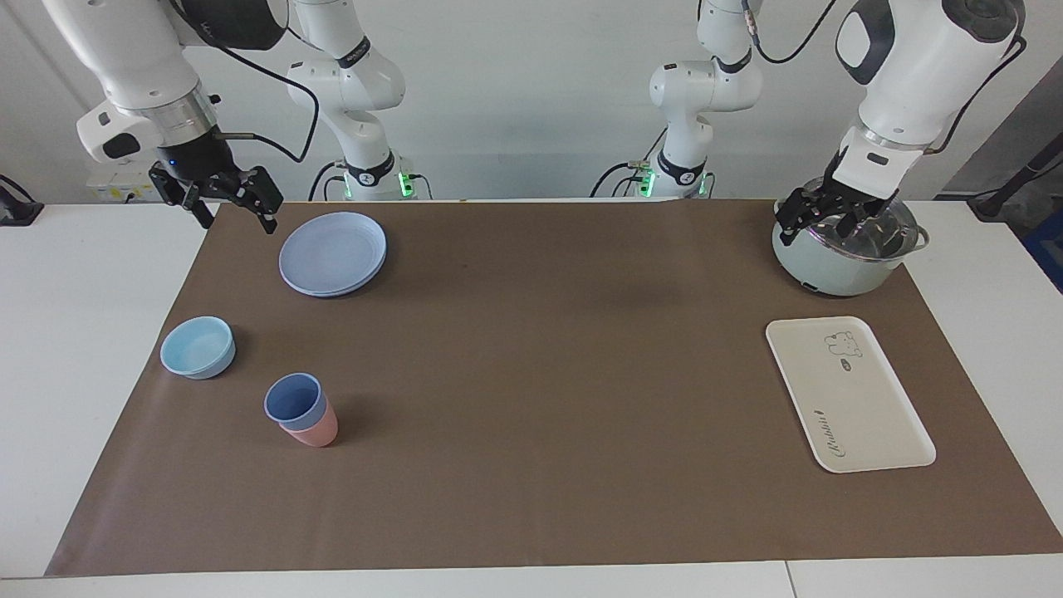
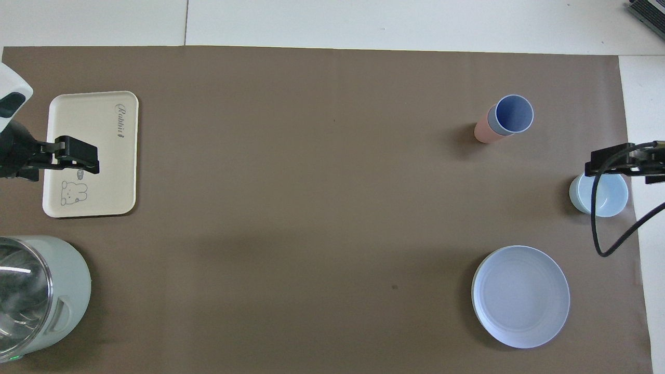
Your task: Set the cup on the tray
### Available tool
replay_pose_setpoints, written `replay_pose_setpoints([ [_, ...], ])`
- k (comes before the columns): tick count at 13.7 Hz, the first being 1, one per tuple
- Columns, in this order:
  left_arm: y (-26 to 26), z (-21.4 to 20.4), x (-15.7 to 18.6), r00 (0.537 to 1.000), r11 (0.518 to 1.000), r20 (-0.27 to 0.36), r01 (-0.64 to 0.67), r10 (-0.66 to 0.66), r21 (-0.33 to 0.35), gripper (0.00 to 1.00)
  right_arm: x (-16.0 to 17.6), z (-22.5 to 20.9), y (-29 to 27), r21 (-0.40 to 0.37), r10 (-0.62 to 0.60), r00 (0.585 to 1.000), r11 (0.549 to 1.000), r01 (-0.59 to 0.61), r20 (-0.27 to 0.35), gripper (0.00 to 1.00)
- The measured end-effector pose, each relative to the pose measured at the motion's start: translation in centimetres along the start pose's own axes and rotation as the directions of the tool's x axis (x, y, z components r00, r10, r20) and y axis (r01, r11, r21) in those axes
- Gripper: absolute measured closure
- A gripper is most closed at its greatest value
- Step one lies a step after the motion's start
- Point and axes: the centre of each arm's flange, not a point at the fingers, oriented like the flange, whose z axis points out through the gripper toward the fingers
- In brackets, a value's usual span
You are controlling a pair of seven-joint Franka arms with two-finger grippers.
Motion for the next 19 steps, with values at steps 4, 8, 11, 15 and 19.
replay_pose_setpoints([
  [4,0.0,0.0,0.0,1.0,1.0,0.0,0.0,0.0,0.0,0.0,0.0,0.0,0.0,0.0,0.0,1.0,1.0,0.0,0.0,0.0],
  [8,0.0,0.0,0.0,1.0,1.0,0.0,0.0,0.0,0.0,0.0,0.8,0.3,-0.2,0.004,-0.147,0.987,0.989,0.148,-0.061,0.0],
  [11,0.0,0.0,0.0,1.0,1.0,0.0,0.0,0.0,0.0,0.0,2.1,2.8,0.7,0.019,-0.392,0.906,0.917,0.399,-0.16,0.0],
  [15,0.0,0.0,0.0,1.0,1.0,0.0,0.0,0.0,0.0,0.0,3.5,8.6,4.3,0.02,-0.612,0.722,0.759,0.651,-0.323,0.0],
  [19,0.0,0.0,0.0,1.0,1.0,0.0,0.0,0.0,0.0,0.0,4.9,16.0,9.5,0.047,-0.676,0.526,0.591,0.805,-0.517,0.0],
])
